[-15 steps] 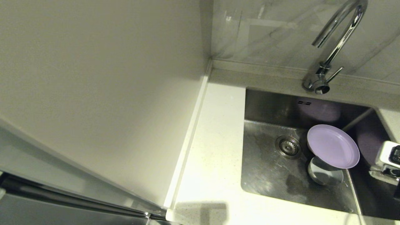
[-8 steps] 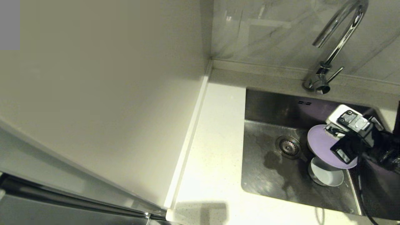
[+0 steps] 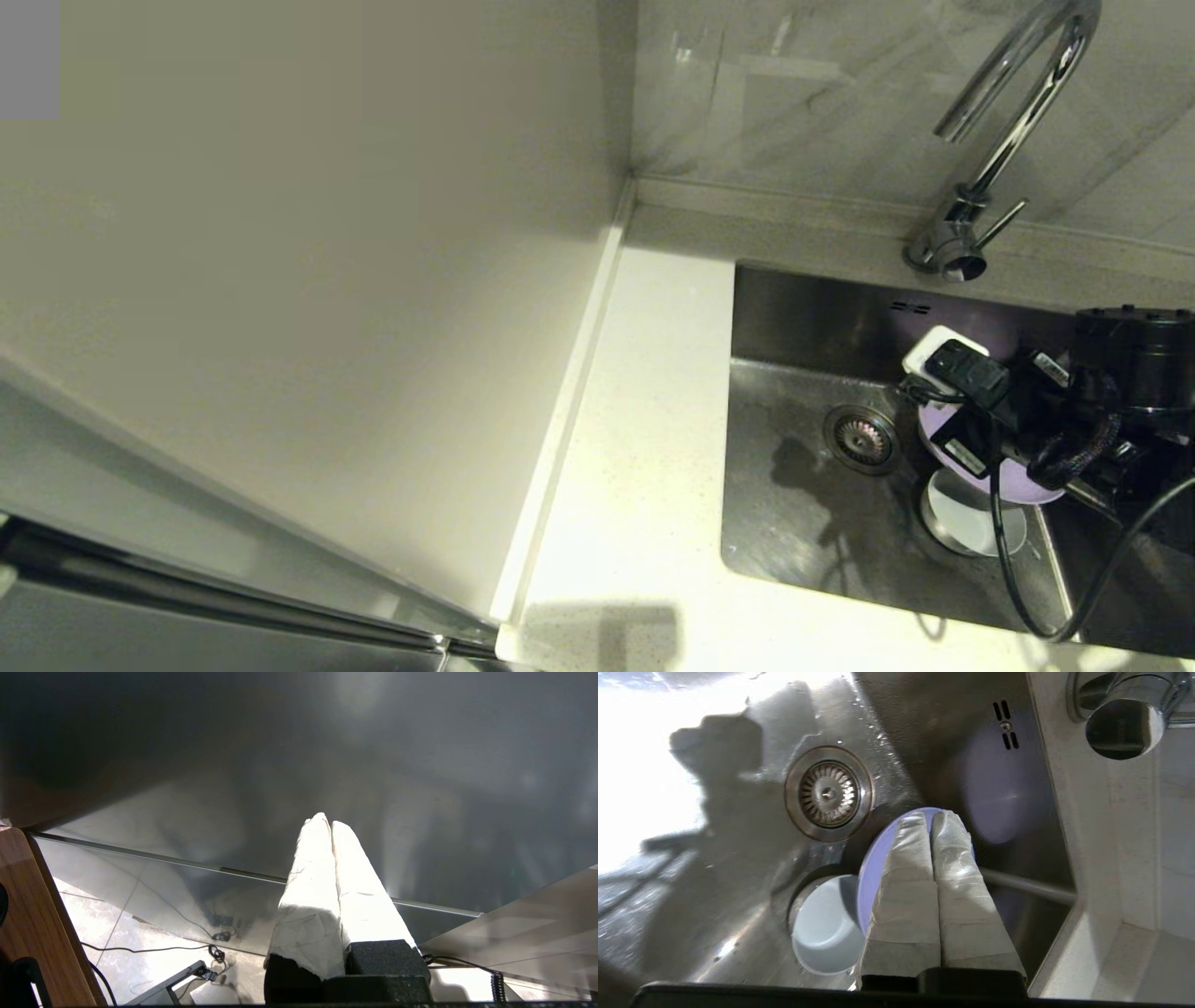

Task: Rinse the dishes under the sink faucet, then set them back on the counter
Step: Put a plate back to the table from the sink

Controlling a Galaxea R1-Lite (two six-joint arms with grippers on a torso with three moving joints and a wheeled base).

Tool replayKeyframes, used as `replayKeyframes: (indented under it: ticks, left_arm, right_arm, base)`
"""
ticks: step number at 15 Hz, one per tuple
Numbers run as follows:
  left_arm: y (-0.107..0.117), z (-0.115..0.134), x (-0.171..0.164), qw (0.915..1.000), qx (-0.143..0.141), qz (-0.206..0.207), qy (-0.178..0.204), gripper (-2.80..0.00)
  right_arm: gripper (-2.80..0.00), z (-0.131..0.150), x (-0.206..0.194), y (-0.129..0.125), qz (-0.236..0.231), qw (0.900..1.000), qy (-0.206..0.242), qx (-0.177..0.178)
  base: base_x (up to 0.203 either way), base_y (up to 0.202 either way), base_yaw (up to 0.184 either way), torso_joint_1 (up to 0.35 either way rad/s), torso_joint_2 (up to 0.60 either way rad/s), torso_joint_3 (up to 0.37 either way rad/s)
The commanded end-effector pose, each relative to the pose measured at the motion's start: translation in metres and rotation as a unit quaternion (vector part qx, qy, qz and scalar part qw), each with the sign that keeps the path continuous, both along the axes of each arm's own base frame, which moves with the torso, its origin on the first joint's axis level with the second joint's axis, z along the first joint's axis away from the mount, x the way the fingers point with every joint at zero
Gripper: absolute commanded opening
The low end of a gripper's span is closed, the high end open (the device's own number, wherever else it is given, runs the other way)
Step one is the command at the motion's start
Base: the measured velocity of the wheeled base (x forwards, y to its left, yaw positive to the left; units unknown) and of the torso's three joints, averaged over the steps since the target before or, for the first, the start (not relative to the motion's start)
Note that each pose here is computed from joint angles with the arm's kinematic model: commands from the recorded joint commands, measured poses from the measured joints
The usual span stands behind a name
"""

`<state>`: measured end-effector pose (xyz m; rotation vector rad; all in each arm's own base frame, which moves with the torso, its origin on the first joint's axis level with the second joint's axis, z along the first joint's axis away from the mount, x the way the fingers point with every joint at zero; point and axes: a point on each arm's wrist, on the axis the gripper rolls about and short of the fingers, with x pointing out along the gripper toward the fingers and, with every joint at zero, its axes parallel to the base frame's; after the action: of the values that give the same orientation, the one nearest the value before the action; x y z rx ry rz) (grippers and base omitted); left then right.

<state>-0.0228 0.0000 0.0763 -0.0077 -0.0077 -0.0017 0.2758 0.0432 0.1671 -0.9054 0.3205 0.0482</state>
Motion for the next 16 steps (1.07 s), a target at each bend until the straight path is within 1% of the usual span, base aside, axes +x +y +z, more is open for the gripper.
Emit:
replayKeyframes:
  ticks: [1,3,5,6,10,12,13,14,16]
  left_arm:
    - [0.0,-0.001,0.0,1.0,0.0,0.0,0.002,-2.8]
    - [0.0,-0.001,0.0,1.0,0.0,0.0,0.002,-2.8]
    - [0.0,-0.001,0.0,1.0,0.0,0.0,0.002,-2.8]
    - [0.0,-0.001,0.0,1.0,0.0,0.0,0.002,-2.8]
    - [0.0,-0.001,0.0,1.0,0.0,0.0,0.002,-2.8]
    - [0.0,-0.001,0.0,1.0,0.0,0.0,0.002,-2.8]
    - [0.0,-0.001,0.0,1.0,0.0,0.0,0.002,-2.8]
    - [0.0,-0.001,0.0,1.0,0.0,0.0,0.002,-2.8]
    - [0.0,-0.001,0.0,1.0,0.0,0.0,0.002,-2.8]
  right_arm:
    - [-2.8,-0.014,0.01,0.001,0.0,1.0,0.018,-0.021]
    - [-2.8,-0.02,0.015,0.001,-0.007,0.999,0.025,-0.04]
    - [-2.8,-0.024,0.024,-0.001,-0.009,0.997,0.012,-0.072]
    - [-2.8,-0.023,0.027,-0.002,-0.008,0.997,0.007,-0.079]
    - [-2.8,-0.024,0.034,-0.007,-0.02,0.997,0.012,-0.08]
    - [-2.8,-0.028,0.032,-0.014,-0.04,0.995,0.054,-0.075]
    - [0.0,-0.03,0.031,-0.016,-0.056,0.994,0.072,-0.068]
    - [0.0,-0.031,0.03,-0.018,-0.079,0.991,0.09,-0.063]
    - [0.0,-0.034,0.029,-0.018,-0.098,0.987,0.118,-0.041]
  base:
    - [0.0,0.0,0.0,0.0,0.0,0.0]
    - [0.0,0.0,0.0,0.0,0.0,0.0]
    - [0.0,0.0,0.0,0.0,0.0,0.0]
    - [0.0,0.0,0.0,0.0,0.0,0.0]
    - [0.0,0.0,0.0,0.0,0.0,0.0]
    - [0.0,0.0,0.0,0.0,0.0,0.0]
    - [0.0,0.0,0.0,0.0,0.0,0.0]
    - [0.0,0.0,0.0,0.0,0.0,0.0]
    - [0.0,0.0,0.0,0.0,0.0,0.0]
